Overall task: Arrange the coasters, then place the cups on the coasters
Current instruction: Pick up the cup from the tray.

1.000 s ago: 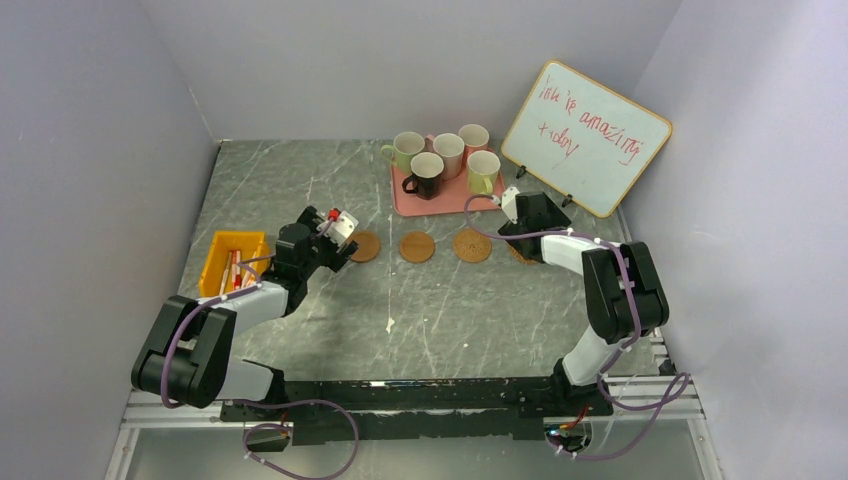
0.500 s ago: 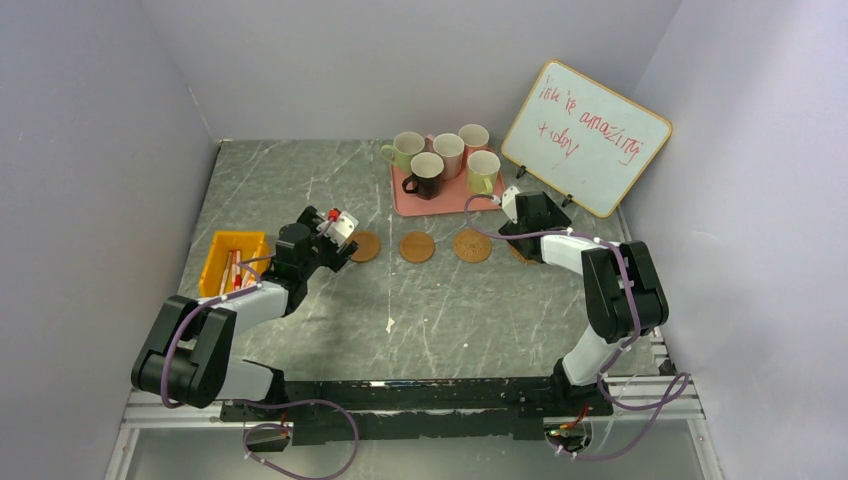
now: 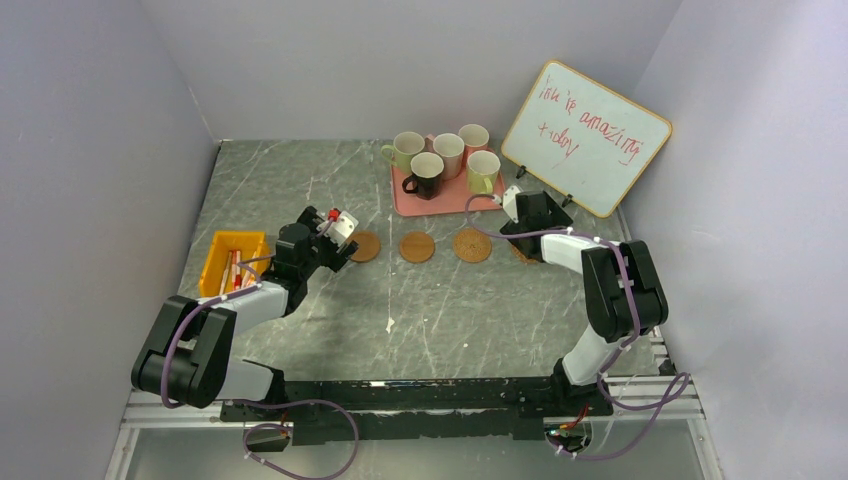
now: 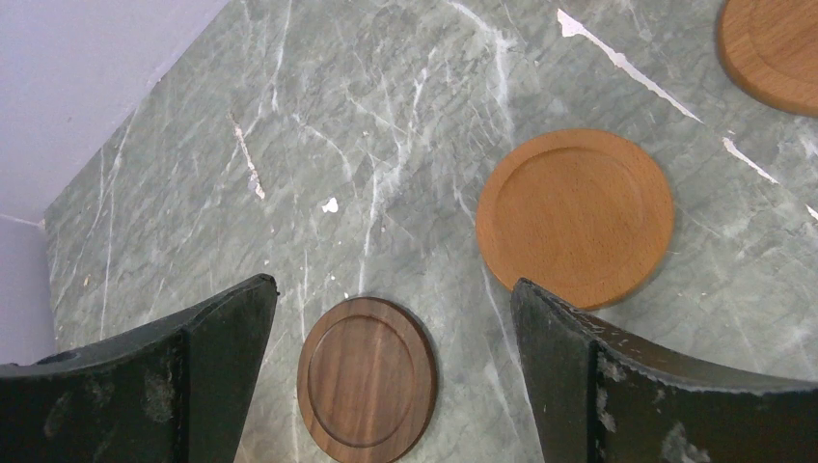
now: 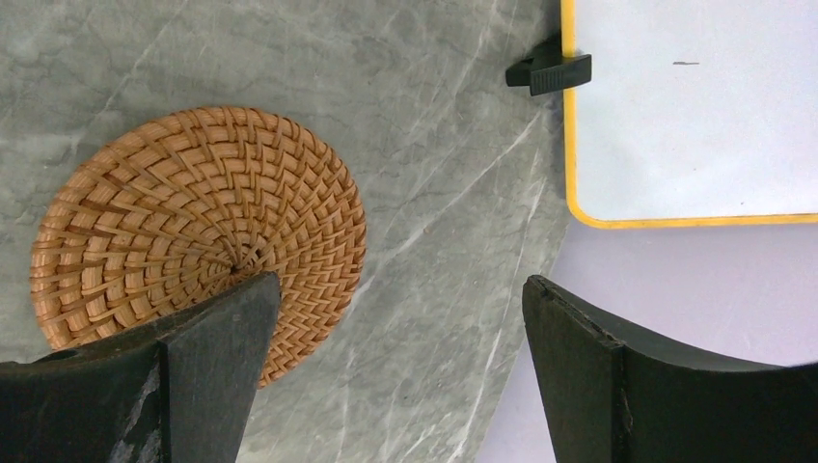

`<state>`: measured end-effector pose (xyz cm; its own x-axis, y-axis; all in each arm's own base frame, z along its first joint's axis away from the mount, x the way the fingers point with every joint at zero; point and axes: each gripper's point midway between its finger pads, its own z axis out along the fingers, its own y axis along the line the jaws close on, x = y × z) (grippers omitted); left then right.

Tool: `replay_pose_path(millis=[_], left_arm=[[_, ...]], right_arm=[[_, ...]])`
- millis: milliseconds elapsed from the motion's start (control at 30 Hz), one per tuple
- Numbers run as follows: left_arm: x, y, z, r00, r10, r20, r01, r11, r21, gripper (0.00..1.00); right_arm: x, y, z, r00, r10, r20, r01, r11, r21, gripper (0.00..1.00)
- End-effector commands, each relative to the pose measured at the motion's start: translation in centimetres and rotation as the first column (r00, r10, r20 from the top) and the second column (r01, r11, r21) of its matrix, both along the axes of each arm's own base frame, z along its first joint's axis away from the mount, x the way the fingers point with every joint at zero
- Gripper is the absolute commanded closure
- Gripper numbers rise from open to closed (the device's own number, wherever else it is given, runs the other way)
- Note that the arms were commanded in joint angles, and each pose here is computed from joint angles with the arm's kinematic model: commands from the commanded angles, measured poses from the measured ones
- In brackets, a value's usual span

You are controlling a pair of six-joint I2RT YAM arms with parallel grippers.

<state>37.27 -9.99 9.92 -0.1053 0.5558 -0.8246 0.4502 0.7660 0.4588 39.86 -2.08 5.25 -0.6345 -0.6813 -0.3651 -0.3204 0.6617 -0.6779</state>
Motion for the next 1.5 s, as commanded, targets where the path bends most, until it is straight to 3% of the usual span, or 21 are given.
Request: replay_pose_path(millis=[0,300,533,800,967,1267,1467], left_arm=[[0.6,0.0,1.4,0.999,0.007,0.054,-0.006,1.000,-0.015,0.04],[0.6,0.0,1.4,0.999,0.008,0.052,-0.007,1.000,-0.014,0.04],[0.8,0.1,1.1,0.999,0.012,0.046,-0.011,1.000,-0.008,0.04],[0.5,0.0,1.5,0.999,0.006,0.053,-0.005,1.000,-0.016,0.04],[0.4,0.0,1.7,0.998,0.001,0.059,0.000,1.000,-0.017,0.04],[0.4,-0.1,1.8,0.998,-0.002,0.063,0.003,1.000,-0.017,0.04],[2.3,-2.6,5.5,0.992,-0.106,0.066,0.108,0.994,-0.023,0.04]], right_arm=[[1.4,-0.2,1.9,0.998,-0.021,0.052,0.021,1.000,0.005,0.00],[4.0,1.5,5.1,0.995,-0.016,0.101,0.009,0.997,0.071,0.00],[5.5,5.0,13.0,0.981,0.014,0.195,-0.050,0.983,0.177,0.00],[6.9,13.9,22.4,0.936,0.044,0.349,-0.219,0.850,0.479,0.00],[7.3,17.3,20.9,0.938,0.067,0.341,-0.247,0.818,0.519,0.00],[6.7,16.9,17.3,0.935,0.051,0.352,-0.242,0.816,0.525,0.00],[6.5,15.6,16.7,0.937,0.014,0.350,-0.218,0.806,0.551,0.00]])
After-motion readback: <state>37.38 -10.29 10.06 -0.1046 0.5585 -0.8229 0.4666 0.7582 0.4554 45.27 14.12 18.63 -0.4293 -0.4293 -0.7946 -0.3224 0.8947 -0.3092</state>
